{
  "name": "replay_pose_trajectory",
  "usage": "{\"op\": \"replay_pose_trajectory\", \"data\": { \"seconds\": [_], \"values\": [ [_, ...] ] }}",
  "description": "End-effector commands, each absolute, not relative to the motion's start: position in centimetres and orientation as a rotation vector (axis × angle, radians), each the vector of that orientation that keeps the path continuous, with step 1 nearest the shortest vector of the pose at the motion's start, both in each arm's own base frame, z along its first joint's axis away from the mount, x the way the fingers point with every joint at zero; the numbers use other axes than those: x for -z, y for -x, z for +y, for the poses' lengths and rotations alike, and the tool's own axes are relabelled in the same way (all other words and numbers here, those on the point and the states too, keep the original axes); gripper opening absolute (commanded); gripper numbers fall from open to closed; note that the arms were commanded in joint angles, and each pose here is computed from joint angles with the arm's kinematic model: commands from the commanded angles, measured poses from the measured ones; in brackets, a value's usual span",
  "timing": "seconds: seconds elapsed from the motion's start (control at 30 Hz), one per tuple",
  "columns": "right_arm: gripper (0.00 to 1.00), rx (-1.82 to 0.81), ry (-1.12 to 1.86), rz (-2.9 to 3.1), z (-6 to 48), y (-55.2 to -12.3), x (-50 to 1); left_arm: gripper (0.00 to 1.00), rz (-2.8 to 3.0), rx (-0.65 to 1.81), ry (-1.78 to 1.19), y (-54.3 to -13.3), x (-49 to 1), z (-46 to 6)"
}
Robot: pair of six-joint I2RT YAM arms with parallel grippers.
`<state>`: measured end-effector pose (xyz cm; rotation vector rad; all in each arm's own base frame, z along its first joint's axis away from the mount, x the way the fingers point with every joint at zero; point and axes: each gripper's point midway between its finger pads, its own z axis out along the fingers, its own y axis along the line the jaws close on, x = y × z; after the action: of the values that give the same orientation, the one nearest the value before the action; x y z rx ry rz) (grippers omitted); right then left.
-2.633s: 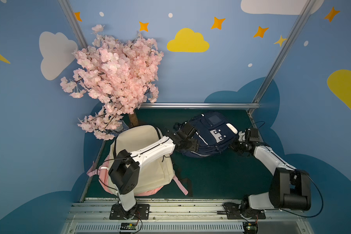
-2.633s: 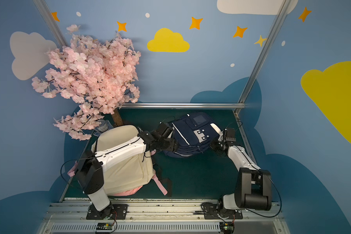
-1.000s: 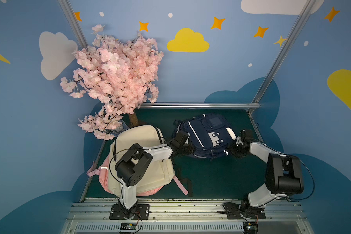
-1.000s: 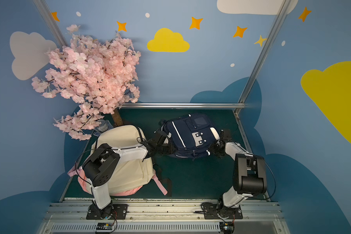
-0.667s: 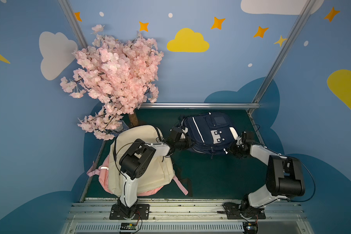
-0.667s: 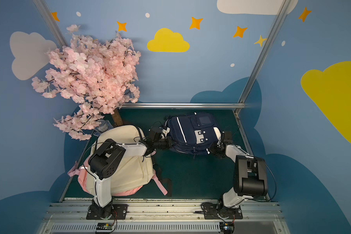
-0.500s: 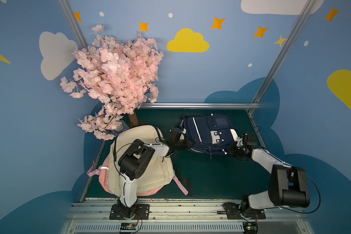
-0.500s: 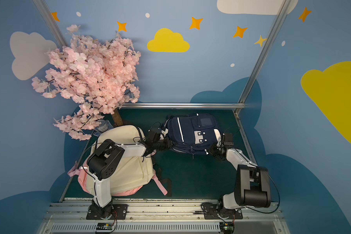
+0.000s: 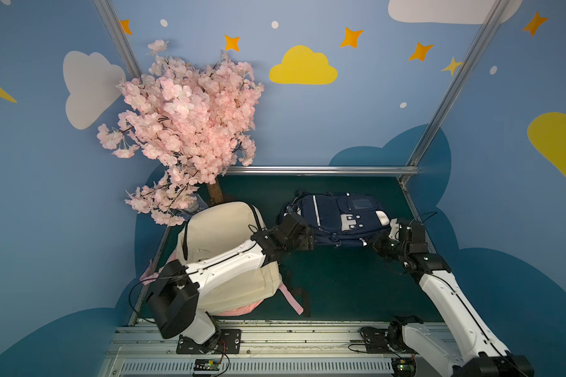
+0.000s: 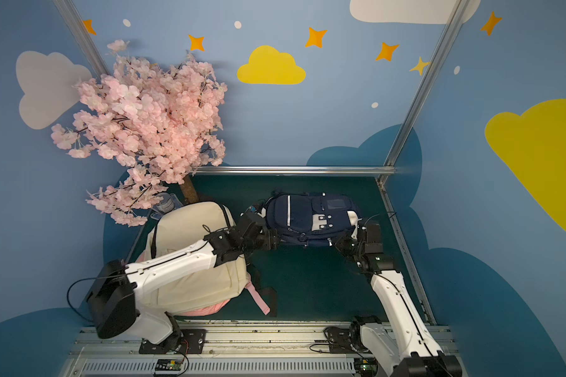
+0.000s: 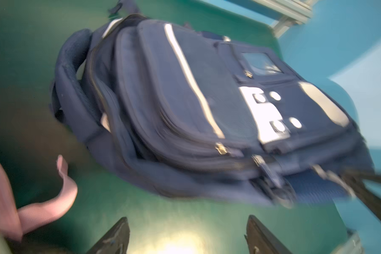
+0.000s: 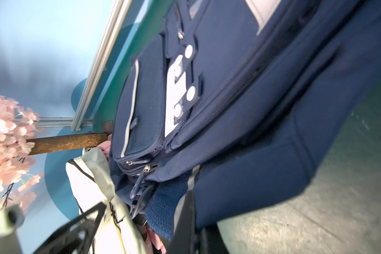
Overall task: Zip up the backpack
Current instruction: Pick up the backpack from the center of the board.
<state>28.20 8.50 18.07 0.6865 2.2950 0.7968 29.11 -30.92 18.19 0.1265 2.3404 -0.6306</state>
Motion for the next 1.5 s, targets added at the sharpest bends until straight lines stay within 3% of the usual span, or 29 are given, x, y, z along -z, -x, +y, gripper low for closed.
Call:
{"op": "replay_pose_trajectory", "data": {
  "seconds": [0.0, 0.2, 0.33, 0.6, 1.2, 1.47],
  "values": [
    [0.00, -0.739, -0.674, 2.207, 7.9, -28.3, -22.2, 0.83, 2.221, 0.646, -0.190, -27.4, -19.8, -30.7],
    [0.00, -0.767, -0.589, 2.178, 9.4, -28.3, -25.2, 0.77, 2.022, 1.038, -0.514, -23.2, -20.9, -37.2],
    [0.00, -0.791, -0.561, 2.167, 10.0, -28.0, -26.3, 0.73, 1.946, 1.146, -0.685, -21.9, -20.3, -39.9],
    [0.00, -0.856, -0.511, 2.168, 11.2, -27.4, -27.6, 0.65, 1.882, 0.985, -0.604, -25.2, -17.1, -39.4],
    [0.00, -0.927, -0.495, 2.169, 12.3, -27.2, -27.7, 0.55, 1.629, 0.830, -0.574, -28.5, -17.9, -41.5],
    [0.00, -0.892, -0.520, 2.166, 11.7, -27.1, -27.0, 0.37, 1.650, 0.778, -0.565, -29.6, -17.4, -42.1]
  ]
}}
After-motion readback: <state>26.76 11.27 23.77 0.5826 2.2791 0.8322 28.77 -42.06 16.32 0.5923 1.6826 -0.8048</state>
